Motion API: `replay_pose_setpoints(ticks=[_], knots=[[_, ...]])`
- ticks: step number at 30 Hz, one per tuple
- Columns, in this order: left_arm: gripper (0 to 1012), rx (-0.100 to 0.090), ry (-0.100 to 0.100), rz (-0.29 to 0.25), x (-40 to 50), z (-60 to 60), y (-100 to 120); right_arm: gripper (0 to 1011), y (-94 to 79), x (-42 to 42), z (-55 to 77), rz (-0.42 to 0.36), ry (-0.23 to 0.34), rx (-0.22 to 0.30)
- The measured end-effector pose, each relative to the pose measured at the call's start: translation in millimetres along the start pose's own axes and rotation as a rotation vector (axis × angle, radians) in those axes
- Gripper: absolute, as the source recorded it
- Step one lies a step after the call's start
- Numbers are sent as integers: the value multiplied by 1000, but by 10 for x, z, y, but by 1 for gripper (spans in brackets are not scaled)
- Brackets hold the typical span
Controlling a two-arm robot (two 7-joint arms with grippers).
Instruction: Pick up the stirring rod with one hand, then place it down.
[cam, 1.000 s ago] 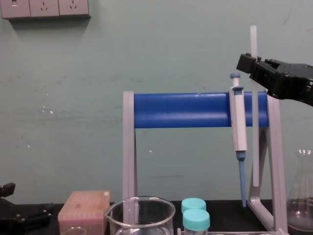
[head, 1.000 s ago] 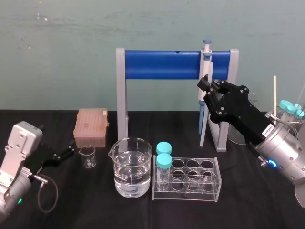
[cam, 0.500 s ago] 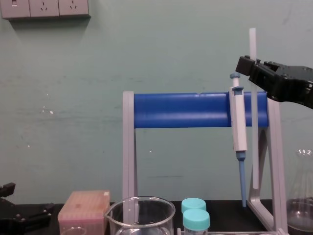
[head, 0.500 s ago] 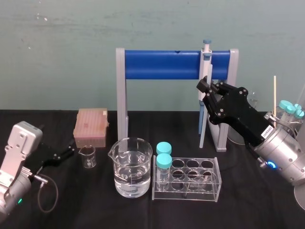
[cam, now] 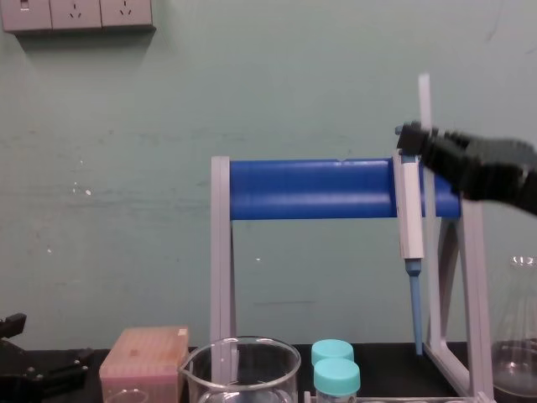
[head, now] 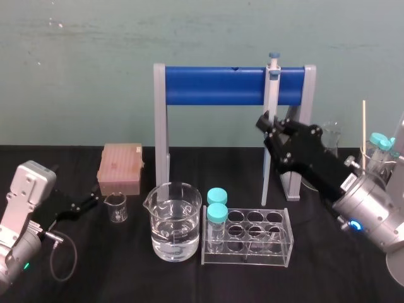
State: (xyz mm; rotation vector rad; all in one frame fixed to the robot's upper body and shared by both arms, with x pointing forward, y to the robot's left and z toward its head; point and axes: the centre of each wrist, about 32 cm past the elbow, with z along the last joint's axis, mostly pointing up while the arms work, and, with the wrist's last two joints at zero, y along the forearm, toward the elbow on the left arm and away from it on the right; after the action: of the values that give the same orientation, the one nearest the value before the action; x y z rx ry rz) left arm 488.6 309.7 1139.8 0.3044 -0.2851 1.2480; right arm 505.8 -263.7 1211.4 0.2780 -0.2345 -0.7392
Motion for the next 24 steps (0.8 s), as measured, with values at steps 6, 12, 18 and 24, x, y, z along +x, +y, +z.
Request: replay_pose_setpoints(ticks=[6,12,18,24], knots=[[1000,0,0,0,0,0,0,72,-82,-46,-124,15,23,-58],[1000,0,0,0,0,0,0,71,-139,-60,-236,14,38,-99],[1000,0,0,0,0,0,0,72,-128,-54,-346,16,41,-111],[1000,0,0,0,0,0,0,72,-88,-40,-425,23,37,-110]])
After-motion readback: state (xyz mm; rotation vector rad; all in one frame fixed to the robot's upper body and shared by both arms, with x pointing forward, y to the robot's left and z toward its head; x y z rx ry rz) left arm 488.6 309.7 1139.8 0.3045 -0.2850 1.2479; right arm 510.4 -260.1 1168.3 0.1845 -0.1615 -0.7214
